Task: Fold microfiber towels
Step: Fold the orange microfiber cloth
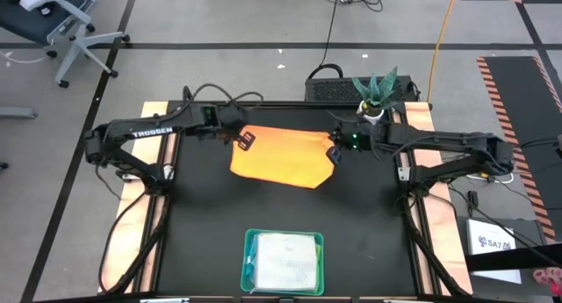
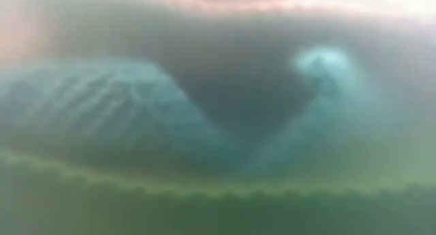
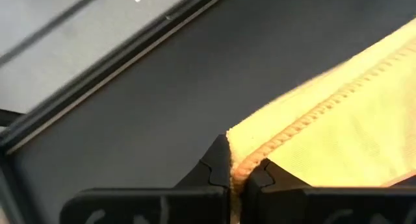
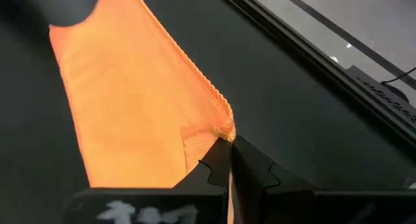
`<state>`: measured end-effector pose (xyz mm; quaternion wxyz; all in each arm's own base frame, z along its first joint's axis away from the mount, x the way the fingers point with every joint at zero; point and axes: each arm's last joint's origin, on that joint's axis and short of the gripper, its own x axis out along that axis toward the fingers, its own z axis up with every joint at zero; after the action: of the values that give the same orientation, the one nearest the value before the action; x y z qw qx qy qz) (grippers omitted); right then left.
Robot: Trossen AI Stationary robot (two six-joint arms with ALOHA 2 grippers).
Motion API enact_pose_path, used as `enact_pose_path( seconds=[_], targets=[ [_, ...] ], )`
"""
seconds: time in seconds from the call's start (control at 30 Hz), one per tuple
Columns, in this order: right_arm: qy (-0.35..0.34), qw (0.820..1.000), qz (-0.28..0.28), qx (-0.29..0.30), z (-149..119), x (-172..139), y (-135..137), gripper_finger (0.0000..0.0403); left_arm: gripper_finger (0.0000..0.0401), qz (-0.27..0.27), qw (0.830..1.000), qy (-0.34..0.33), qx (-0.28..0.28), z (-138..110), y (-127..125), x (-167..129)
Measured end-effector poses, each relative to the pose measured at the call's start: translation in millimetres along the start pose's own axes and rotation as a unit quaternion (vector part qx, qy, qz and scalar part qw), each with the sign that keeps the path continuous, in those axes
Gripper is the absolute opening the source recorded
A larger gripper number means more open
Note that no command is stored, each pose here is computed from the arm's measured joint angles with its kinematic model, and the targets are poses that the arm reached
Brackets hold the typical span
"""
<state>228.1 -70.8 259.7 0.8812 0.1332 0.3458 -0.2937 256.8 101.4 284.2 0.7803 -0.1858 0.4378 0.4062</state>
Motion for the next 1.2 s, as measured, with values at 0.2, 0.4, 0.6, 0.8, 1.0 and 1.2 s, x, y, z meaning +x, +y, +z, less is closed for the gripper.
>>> enact_pose_path(
  seconds=[0.2,0.4,0.6,0.8,1.0,1.2],
  targets=[
    [0.014,1.0,0.002,0.018,3,19,-8,0.0,0.0002,-0.015,1.0,0.015,-0.003,-9,15,30],
    [0.037,0.999,-0.02,0.022,1,37,-16,0.0,0.0015,-0.006,1.0,0.0,-0.015,-16,29,54],
    [0.039,0.999,-0.031,-0.006,2,54,-20,0.0005,0.0025,-0.006,0.999,-0.047,-0.009,-15,37,68],
    [0.051,0.997,-0.038,-0.035,0,63,-25,0.0046,0.0026,0.001,0.997,-0.075,0.015,-8,46,71],
    [0.045,0.994,-0.089,-0.045,2,66,-33,0.01,0.0026,0.013,0.994,-0.107,0.012,3,57,77],
    [0.041,0.998,-0.037,-0.014,4,64,-31,0.0124,0.0026,0.025,0.994,-0.104,-0.001,6,66,87]
  ],
)
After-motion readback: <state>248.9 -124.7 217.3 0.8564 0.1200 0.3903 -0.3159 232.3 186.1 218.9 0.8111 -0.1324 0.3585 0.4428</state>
